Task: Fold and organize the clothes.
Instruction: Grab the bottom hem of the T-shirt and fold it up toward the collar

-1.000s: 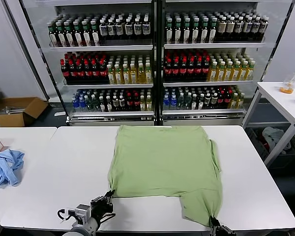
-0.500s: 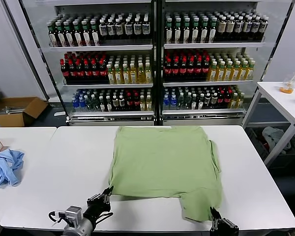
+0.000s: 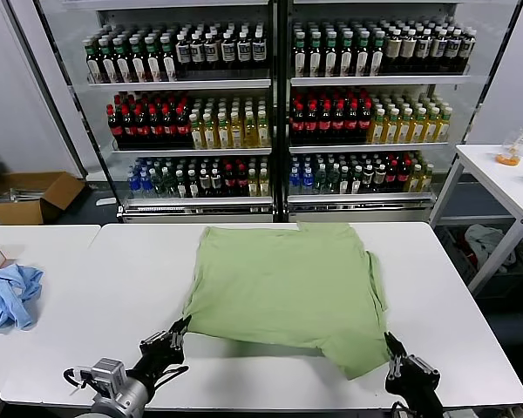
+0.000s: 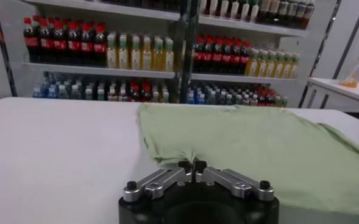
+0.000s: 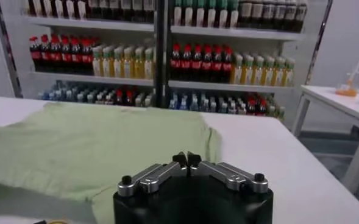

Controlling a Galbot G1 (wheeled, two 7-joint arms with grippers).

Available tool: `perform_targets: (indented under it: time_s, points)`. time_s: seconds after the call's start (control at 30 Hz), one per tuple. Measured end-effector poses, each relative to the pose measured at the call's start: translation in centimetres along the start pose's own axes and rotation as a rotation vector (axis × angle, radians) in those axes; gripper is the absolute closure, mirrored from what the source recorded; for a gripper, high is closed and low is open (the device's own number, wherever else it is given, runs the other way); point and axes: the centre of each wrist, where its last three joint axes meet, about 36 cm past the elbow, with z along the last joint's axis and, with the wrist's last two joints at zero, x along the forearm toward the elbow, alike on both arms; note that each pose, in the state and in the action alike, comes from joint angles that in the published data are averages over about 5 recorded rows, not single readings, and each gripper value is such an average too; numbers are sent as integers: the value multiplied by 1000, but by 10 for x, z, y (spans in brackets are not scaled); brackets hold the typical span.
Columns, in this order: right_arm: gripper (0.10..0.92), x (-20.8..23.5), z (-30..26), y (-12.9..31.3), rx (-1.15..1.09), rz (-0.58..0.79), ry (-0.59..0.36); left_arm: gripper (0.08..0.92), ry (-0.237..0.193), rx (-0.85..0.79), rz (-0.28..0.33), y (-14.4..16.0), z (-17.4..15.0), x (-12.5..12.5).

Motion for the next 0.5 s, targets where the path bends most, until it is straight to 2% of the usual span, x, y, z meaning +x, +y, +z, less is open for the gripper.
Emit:
perform_targets:
  time_s: [0.33, 0.5]
  points:
    - [912, -38, 4, -13, 25, 1, -5, 915, 23, 7, 5, 15, 3, -19]
    - [808, -32, 10, -6, 31, -29, 43, 915, 34, 7, -1, 22, 5, -32]
